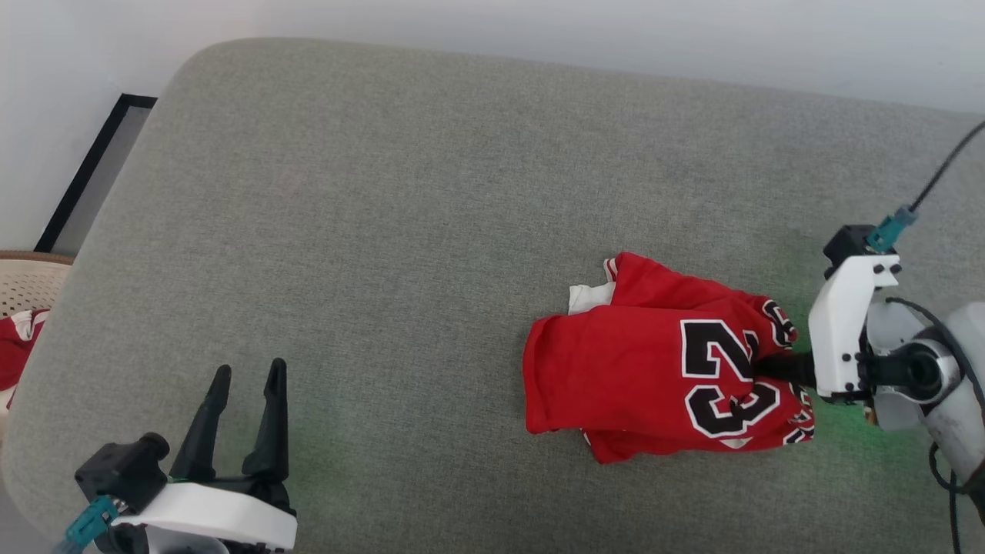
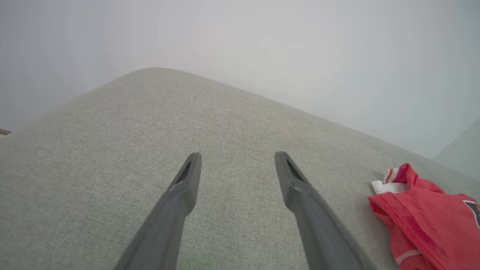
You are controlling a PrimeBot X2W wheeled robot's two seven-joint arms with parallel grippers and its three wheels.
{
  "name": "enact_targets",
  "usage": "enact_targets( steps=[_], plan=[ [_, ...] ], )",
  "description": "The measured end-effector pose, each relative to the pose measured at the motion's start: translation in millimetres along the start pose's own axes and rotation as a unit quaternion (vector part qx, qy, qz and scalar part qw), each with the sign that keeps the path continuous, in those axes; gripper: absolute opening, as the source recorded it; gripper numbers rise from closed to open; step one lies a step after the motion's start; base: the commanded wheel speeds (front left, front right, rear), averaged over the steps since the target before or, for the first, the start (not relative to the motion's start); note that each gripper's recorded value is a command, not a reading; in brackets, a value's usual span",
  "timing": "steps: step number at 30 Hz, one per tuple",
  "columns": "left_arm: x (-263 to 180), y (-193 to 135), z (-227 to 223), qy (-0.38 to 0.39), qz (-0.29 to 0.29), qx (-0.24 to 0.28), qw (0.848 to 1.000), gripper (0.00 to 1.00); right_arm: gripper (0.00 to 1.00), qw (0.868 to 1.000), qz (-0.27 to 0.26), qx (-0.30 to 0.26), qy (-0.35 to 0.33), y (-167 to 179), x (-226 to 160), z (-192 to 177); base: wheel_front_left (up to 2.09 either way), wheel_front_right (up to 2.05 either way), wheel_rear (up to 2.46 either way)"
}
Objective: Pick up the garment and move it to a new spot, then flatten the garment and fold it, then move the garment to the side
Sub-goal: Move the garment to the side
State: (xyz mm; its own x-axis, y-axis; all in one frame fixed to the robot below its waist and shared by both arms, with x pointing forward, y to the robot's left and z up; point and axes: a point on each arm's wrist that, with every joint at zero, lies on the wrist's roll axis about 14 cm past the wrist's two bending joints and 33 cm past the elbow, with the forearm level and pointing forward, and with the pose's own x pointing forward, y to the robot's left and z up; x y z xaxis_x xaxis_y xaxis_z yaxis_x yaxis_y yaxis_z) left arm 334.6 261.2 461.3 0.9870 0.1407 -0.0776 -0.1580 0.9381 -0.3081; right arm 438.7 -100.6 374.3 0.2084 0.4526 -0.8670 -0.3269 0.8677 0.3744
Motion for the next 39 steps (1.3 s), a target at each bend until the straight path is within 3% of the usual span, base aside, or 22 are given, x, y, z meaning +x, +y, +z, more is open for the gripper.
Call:
enact_targets(
  steps=[1, 2, 13, 22, 30, 39],
  plan=[
    [0.1, 0.6, -1.0, 0.002, 0.001, -0.001, 1.0, 1.0, 0.25, 1.0, -0.002, -0.004, 0.003, 0.3, 1.2, 0.8, 0.0, 0.0, 0.0],
    [0.9, 0.7, -1.3, 0.002, 0.002, -0.001, 1.0, 1.0, 0.0, 1.0, -0.002, -0.005, 0.004, 1.1, 1.9, 2.0, 0.0, 0.0, 0.0],
    [24.4, -6.6, 2.8, -0.004, -0.013, -0.001, 1.0, 1.0, 0.0, 0.997, -0.02, -0.032, -0.06, -7.1, -14.5, 30.9, 0.0, 0.0, 0.0],
    [57.5, -49.8, 6.5, -0.012, -0.084, 0.009, 0.996, 1.0, 0.0, 0.984, -0.107, -0.027, -0.139, -72.0, -70.0, 52.4, 0.0, 0.0, 0.0],
    [87.9, -100.0, 5.5, -0.017, -0.154, 0.007, 0.988, 1.0, 0.0, 0.963, -0.189, -0.014, -0.194, -129.6, -124.5, 56.8, 0.0, 0.0, 0.0],
    [112.7, -163.7, -12.3, -0.001, -0.242, 0.005, 0.97, 1.0, 0.0, 0.921, -0.305, -0.001, -0.241, -198.2, -196.0, 48.8, 0.0, 0.0, 0.0]
  ],
)
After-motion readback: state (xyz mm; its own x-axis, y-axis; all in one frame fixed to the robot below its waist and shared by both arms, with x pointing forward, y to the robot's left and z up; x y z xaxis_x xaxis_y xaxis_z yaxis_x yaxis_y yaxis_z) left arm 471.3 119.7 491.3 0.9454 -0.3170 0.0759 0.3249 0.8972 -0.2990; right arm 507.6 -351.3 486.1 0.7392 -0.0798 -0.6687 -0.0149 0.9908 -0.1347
